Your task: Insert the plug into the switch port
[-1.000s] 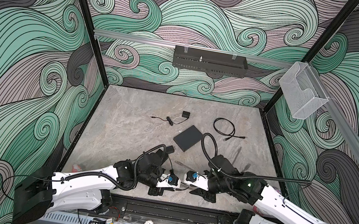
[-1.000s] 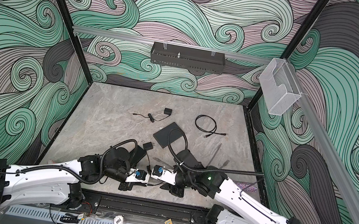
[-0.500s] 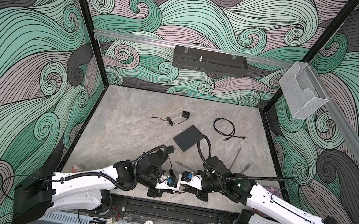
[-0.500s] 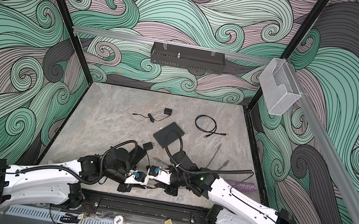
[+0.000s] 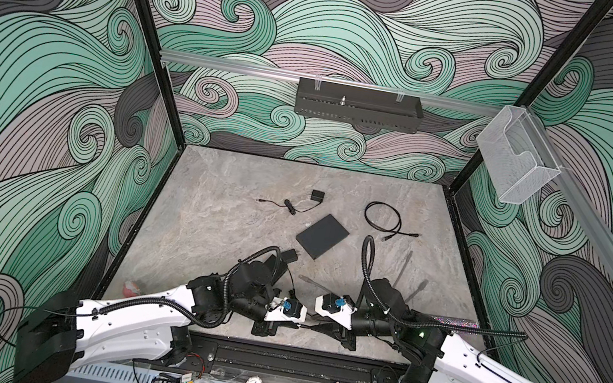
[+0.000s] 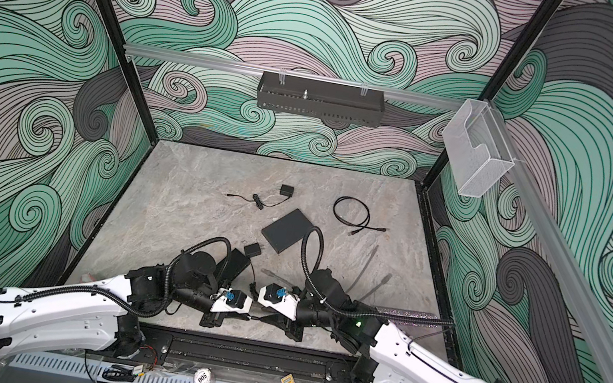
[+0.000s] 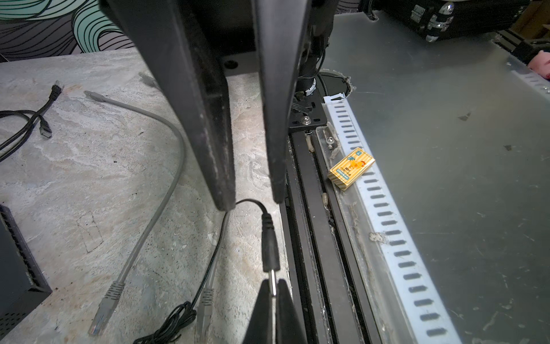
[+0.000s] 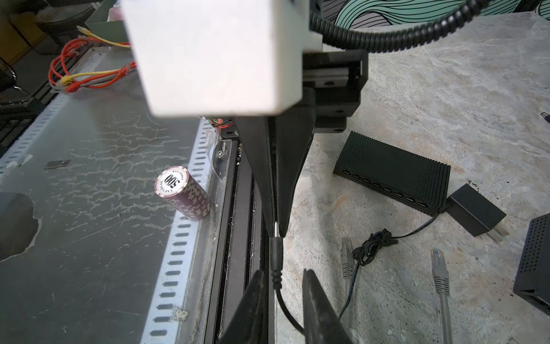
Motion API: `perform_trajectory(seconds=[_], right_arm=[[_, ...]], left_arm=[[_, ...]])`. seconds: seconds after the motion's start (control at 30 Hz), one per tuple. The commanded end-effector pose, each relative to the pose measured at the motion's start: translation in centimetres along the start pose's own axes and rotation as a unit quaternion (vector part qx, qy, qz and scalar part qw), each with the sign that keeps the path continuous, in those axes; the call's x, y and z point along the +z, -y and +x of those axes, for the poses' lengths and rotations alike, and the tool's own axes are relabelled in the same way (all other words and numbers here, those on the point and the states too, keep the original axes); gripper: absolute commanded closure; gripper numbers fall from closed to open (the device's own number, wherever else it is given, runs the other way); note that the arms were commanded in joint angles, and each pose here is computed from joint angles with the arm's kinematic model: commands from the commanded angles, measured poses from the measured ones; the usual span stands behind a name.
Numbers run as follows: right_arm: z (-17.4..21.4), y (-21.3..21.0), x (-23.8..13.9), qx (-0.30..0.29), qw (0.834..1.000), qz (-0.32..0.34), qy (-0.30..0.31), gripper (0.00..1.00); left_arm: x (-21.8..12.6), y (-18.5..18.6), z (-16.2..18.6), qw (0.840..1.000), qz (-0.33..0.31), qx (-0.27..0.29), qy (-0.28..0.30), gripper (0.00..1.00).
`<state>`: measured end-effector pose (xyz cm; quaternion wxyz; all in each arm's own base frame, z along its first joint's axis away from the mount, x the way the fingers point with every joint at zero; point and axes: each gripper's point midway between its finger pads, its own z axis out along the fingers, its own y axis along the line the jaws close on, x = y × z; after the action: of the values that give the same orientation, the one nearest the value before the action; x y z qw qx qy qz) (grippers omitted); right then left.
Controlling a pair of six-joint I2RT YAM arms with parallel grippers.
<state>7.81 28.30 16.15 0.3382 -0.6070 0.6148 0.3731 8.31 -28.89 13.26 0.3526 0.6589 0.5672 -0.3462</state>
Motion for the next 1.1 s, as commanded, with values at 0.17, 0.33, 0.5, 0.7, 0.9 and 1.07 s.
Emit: perform_trajectory(seconds=[0.17, 0.33, 0.5, 0.7, 0.9, 1.07], right_arm=[[0.5, 0.0, 1.0, 0.014, 1.000, -0.005, -0.008, 0.77], [1.1, -0.1, 1.2, 0.022, 1.000, -0.001, -0.002, 0.77], [1.7, -0.5, 1.5, 0.029, 0.999, -0.008, -0.011, 0.76], [1.9, -0.5, 1.7, 0.031, 0.999, -0.007, -0.012, 0.76], [2.2, -0.4, 1.9, 0.033, 0.999, -0.006, -0.018, 0.77], [2.8, -0.2, 2.2, 0.038, 0.999, -0.002, -0.030, 0.74]], left_arm=[[-0.1, 0.0, -1.0, 1.000, 0.002, 0.005, 0.011, 1.00], [-0.1, 0.0, -1.0, 1.000, 0.002, 0.007, 0.010, 1.00], [0.0, -0.1, -0.9, 1.000, 0.003, 0.007, 0.007, 1.00], [-0.1, 0.0, -0.8, 1.000, 0.003, 0.007, 0.007, 1.00], [-0.1, 0.0, -0.8, 1.000, 0.003, 0.007, 0.007, 1.00], [-0.1, 0.1, -0.8, 1.000, 0.004, 0.008, 0.007, 1.00]])
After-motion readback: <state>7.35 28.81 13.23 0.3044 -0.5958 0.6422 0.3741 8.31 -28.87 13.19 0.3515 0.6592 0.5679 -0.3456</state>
